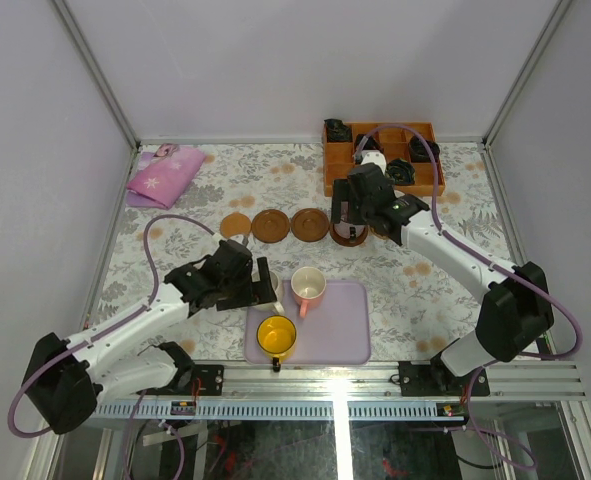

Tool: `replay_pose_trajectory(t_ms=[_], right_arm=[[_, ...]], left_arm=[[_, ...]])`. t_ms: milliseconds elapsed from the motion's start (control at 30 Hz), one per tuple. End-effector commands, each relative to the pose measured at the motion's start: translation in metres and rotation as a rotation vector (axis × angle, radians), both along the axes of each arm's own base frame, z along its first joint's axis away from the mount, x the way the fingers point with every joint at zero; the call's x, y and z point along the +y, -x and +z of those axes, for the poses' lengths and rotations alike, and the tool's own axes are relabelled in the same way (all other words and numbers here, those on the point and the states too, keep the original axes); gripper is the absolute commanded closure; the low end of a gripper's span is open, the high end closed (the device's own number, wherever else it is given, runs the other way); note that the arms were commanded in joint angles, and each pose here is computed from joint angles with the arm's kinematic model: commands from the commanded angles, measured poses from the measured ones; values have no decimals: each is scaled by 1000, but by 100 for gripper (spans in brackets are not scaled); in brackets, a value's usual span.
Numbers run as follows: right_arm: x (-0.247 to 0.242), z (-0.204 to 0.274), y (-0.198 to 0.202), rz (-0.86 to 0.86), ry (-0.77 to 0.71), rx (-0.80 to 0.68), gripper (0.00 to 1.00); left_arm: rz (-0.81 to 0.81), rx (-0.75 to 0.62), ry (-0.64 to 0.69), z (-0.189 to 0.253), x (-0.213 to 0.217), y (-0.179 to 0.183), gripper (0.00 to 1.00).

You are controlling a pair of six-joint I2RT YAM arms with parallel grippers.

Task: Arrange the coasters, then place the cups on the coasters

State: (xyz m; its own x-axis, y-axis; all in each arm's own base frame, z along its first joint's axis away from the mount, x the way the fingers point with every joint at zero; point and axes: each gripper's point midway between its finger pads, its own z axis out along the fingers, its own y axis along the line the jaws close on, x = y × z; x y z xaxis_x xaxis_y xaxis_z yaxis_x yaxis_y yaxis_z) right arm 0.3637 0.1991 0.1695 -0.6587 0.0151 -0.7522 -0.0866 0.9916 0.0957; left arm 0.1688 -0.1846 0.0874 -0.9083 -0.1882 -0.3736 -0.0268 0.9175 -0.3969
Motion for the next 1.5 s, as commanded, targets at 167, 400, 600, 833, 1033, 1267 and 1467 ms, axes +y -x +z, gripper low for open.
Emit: replay_pose_trajectory(t_ms=[167,400,600,833,1033,1267,1467], right_arm=[[11,15,-12,6,-53,-40,1],[12,11,-12,11,-52,-36,1],[11,8,-11,18,-45,-36,1],[12,4,-10,31,-45,-32,0],[14,5,-9,44,-49,-35,0],[16,8,-10,63,-49,-42,1],[15,7,-8,59,-52,-38,1]], left_arm=[[-51,-55,2,4,-12,-14,3],[-87,-66,14,3,-18,-16,2],[-101,-65,10,2,-21,-19,1],[-110,-67,16,3,-24,-21,0],[-98,-73,-3,1,-22,-25,0],[-103,-104,-74,-3,-17,-37,0],[-120,-115,-172,-7,-7,-51,1]])
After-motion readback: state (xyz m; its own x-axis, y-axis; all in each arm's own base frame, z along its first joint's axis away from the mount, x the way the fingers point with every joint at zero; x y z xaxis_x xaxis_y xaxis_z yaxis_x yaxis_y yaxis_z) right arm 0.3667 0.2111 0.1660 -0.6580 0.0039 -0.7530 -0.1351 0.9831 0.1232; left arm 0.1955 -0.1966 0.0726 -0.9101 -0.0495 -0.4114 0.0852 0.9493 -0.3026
